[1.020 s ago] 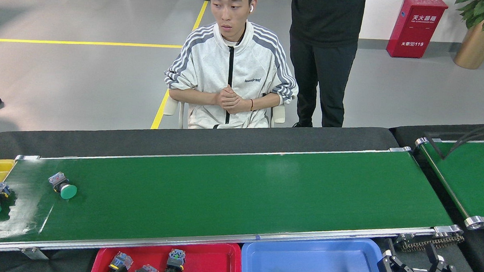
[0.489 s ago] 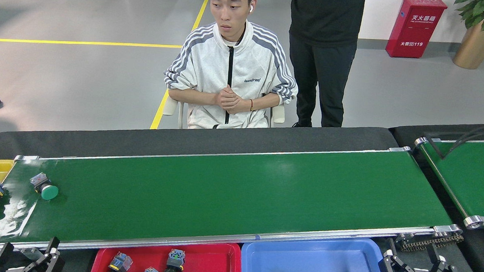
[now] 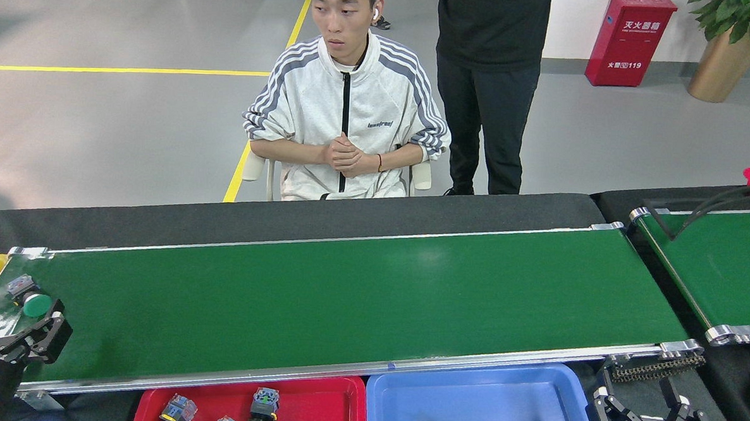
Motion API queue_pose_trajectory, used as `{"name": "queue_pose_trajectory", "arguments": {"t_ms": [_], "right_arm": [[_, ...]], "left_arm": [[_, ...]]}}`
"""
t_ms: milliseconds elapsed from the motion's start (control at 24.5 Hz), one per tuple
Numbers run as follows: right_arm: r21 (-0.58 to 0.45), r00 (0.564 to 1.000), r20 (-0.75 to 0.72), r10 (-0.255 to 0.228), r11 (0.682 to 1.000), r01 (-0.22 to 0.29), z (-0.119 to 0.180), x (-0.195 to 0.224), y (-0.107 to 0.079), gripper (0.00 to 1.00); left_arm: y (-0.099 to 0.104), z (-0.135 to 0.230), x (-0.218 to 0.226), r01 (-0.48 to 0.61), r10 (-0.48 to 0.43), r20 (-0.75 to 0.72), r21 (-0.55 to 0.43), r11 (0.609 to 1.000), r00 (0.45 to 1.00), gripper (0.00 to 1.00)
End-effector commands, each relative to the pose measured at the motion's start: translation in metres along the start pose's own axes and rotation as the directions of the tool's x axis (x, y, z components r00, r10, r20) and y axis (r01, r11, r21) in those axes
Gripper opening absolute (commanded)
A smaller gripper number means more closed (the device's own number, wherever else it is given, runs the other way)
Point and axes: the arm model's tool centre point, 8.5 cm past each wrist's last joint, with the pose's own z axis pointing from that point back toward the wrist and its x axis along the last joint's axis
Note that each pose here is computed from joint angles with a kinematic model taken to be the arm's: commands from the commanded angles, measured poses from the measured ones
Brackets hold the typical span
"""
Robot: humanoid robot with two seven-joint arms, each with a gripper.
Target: Pick switch part from conveyor to tray
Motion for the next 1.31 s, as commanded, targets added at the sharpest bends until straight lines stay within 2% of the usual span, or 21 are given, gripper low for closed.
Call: {"name": "queue_pose_trajectory", "arguments": {"t_ms": [0,82,204,326,489,571,653,693,734,816,856,979,1101,1183,1264], "right_arm": [[-0.026,1.0,0.014,0.002,1.0,-0.002,-0.005,0.001,-0.009,0.99],[-0.033,1.0,0.019,0.007,0.999,-0.006,-0.008,0.002,-0.011,0.99],[-0.041,1.0,0.028,0.001,0.999,0.0,-0.012,0.006,-0.013,0.99],[-0.044,0.998,0.059,-0.005,0.999,0.008,-0.021,0.019,-0.014,0.99],[-0.039,0.994,0.111,-0.015,0.999,0.019,-0.038,0.039,-0.01,0.99],[-0.036,0.992,0.125,-0.018,0.999,0.023,-0.045,0.046,-0.009,0.99],[-0.036,0.991,0.13,-0.019,0.999,0.024,-0.046,0.048,-0.009,0.99],[-0.034,0.991,0.129,-0.017,0.999,0.022,-0.046,0.048,-0.009,0.99],[-0.033,0.991,0.129,-0.019,0.999,0.023,-0.046,0.049,-0.008,0.99],[-0.031,0.991,0.13,-0.019,0.999,0.023,-0.046,0.049,-0.008,0.99],[-0.031,0.991,0.131,-0.019,0.999,0.023,-0.046,0.049,-0.008,0.99],[-0.027,0.992,0.128,-0.019,0.999,0.022,-0.044,0.048,-0.007,0.99],[-0.022,0.992,0.123,-0.02,0.999,0.023,-0.042,0.046,-0.005,0.99],[-0.018,0.994,0.11,-0.018,1.0,0.02,-0.039,0.042,-0.004,0.99],[-0.013,0.996,0.087,-0.016,1.0,0.017,-0.035,0.034,-0.002,0.99]], "left_arm": [[0.015,-0.012,-0.012,0.005,-0.004,-0.044,0.019,1.0,0.999,1.0],[0.015,-0.017,-0.027,0.017,-0.017,-0.071,-0.009,1.0,0.997,1.0],[0.005,-0.018,-0.045,0.004,-0.011,-0.126,-0.052,0.999,0.992,1.0],[-0.007,-0.014,-0.074,0.005,-0.02,-0.247,-0.059,0.998,0.969,1.0],[-0.011,-0.017,-0.099,0.091,-0.12,-0.416,-0.088,0.992,0.901,0.94],[-0.015,-0.017,-0.107,0.084,-0.127,-0.469,-0.112,0.99,0.874,0.9],[-0.012,-0.019,-0.11,0.078,-0.118,-0.483,-0.102,0.992,0.868,0.77],[-0.011,-0.019,-0.11,0.079,-0.116,-0.482,-0.096,0.992,0.869,0.65],[-0.011,-0.02,-0.108,0.077,-0.111,-0.471,-0.092,0.993,0.875,0.49],[-0.011,-0.02,-0.108,0.074,-0.108,-0.469,-0.091,0.993,0.877,0.28],[-0.01,-0.021,-0.107,0.073,-0.105,-0.468,-0.086,0.994,0.878,0.21],[-0.006,-0.023,-0.104,0.088,-0.103,-0.449,-0.053,0.995,0.887,0.11],[0.0,-0.026,-0.091,0.108,-0.101,-0.379,-0.003,0.994,0.92,0.09],[0.008,-0.028,-0.069,0.128,-0.105,-0.293,0.064,0.99,0.951,0.09],[0.017,-0.023,-0.032,0.138,-0.116,-0.147,0.147,0.98,0.982,0.09]]}}
